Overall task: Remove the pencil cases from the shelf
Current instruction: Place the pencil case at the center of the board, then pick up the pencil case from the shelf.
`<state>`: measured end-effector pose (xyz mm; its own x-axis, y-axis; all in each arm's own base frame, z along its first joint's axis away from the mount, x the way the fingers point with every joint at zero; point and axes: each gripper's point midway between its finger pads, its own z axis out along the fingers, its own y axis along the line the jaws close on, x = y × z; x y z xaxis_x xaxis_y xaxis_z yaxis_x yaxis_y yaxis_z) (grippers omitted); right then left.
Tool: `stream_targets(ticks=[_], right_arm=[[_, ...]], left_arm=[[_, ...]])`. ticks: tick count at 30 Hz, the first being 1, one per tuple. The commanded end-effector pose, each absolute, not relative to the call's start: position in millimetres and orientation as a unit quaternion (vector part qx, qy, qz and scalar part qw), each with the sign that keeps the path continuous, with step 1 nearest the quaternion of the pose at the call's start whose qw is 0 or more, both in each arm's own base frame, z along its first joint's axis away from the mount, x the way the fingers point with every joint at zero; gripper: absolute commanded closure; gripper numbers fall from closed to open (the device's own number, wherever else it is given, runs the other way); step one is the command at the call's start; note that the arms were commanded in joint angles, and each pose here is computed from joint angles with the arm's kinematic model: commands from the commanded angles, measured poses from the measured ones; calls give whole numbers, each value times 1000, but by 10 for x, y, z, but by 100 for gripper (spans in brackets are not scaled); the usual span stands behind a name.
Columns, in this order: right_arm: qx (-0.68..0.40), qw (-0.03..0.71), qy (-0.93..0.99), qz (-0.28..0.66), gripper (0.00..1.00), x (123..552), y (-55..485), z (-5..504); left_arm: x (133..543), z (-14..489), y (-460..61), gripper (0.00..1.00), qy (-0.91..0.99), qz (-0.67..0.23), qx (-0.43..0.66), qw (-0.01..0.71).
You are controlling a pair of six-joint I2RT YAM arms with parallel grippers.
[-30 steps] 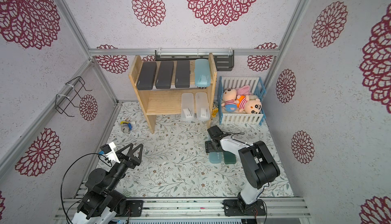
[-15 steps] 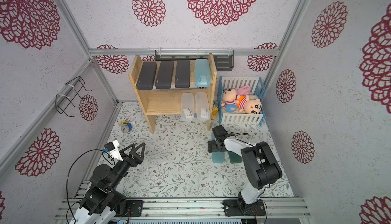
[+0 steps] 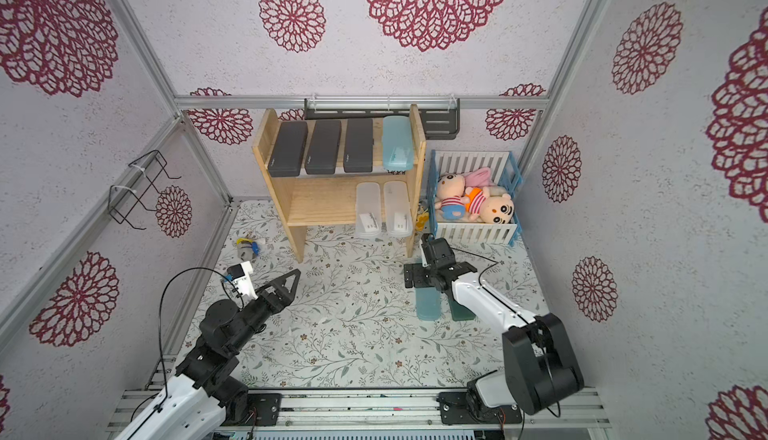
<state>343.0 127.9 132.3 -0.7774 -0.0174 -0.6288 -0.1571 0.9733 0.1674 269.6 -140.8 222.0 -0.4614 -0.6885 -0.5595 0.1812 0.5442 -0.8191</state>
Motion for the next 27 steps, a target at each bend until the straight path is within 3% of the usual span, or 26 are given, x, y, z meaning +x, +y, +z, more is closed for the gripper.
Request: stream_targets(ticks=[1,8,18,27], right_arm=[[-16,406,901,153,1,3443,1311,1973],[15,445,872,201,1,3255,1275,2423],[24,427,882,198,1,3152,1201,2180],[15,427,885,185,1,3130,1148,2170]], left_arm=[[2808,2673,-1756,2,681,-555,-186,439],[3166,2865,-2321,3,686,-595,-170,384],[3608,2682,-2803,1,687,-621,-178,333],[3922,2536,-3076,11,687,-633,-182,308]])
